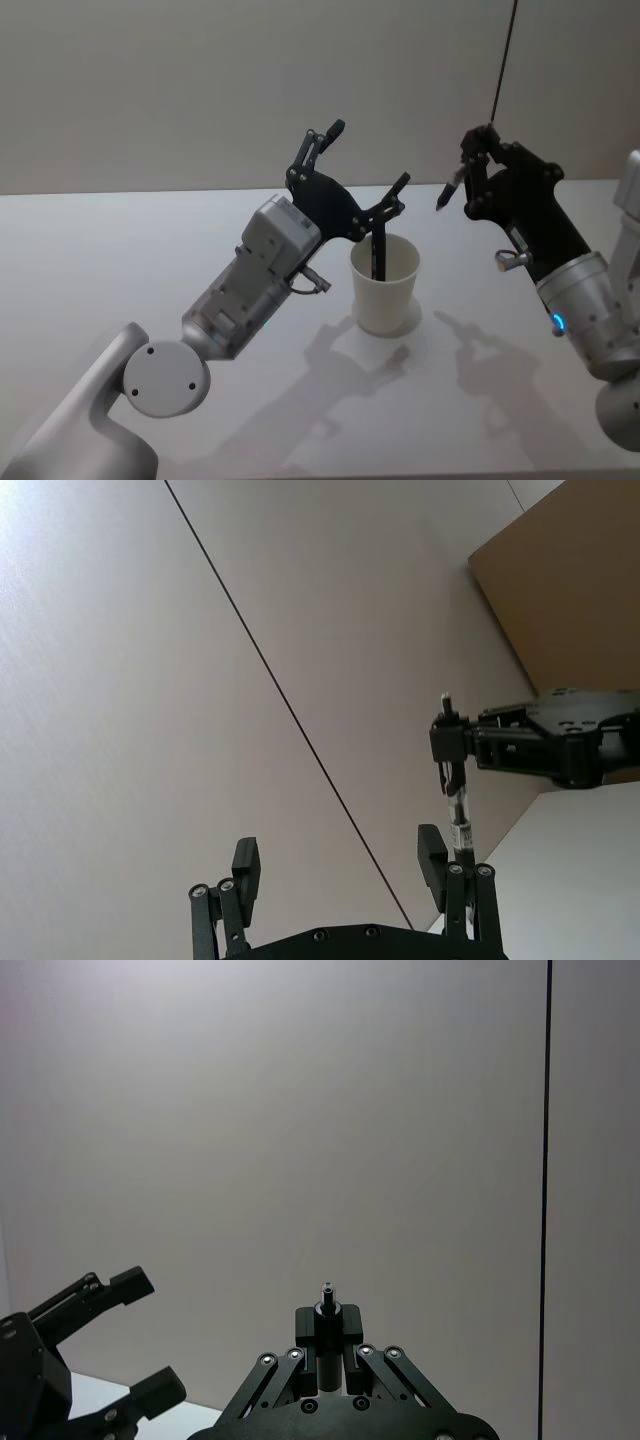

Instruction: Place the pen into the pen holder.

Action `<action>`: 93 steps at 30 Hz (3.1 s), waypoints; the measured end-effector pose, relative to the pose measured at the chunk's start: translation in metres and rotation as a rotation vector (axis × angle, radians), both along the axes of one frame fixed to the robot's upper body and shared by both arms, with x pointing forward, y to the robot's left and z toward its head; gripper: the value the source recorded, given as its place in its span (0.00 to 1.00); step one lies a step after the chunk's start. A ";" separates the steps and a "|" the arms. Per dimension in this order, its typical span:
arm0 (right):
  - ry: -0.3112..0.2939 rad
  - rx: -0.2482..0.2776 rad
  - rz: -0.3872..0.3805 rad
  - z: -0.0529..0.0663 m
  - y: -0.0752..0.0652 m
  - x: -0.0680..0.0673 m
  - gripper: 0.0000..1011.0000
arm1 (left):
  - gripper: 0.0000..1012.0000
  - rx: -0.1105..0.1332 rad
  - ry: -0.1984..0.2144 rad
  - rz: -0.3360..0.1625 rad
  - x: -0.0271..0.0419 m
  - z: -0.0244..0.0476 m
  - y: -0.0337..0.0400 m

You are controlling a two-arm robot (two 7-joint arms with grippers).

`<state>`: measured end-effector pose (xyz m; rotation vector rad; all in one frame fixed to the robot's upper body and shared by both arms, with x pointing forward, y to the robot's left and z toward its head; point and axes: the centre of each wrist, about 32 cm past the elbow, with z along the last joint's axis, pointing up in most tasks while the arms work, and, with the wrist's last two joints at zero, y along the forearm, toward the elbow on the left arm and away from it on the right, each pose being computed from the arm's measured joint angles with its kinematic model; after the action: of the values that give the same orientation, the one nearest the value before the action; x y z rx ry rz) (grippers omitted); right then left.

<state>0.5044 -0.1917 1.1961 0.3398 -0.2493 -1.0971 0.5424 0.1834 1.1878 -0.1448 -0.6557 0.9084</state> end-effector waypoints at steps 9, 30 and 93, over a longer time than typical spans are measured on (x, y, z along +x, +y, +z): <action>0.056 -0.015 0.013 -0.009 0.001 0.005 0.13 | 0.99 0.000 0.000 0.000 0.0000 0.0000 0.0000; 0.113 -0.017 0.056 -0.027 0.014 0.018 0.13 | 0.99 0.000 0.000 0.000 0.0000 0.0000 0.0000; 0.163 -0.001 0.062 -0.040 0.034 0.041 0.99 | 0.99 0.000 0.000 0.000 0.0000 0.0000 0.0000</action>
<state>0.5456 -0.1575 1.1565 0.2535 -0.0938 -1.0575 0.5424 0.1835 1.1878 -0.1447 -0.6557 0.9085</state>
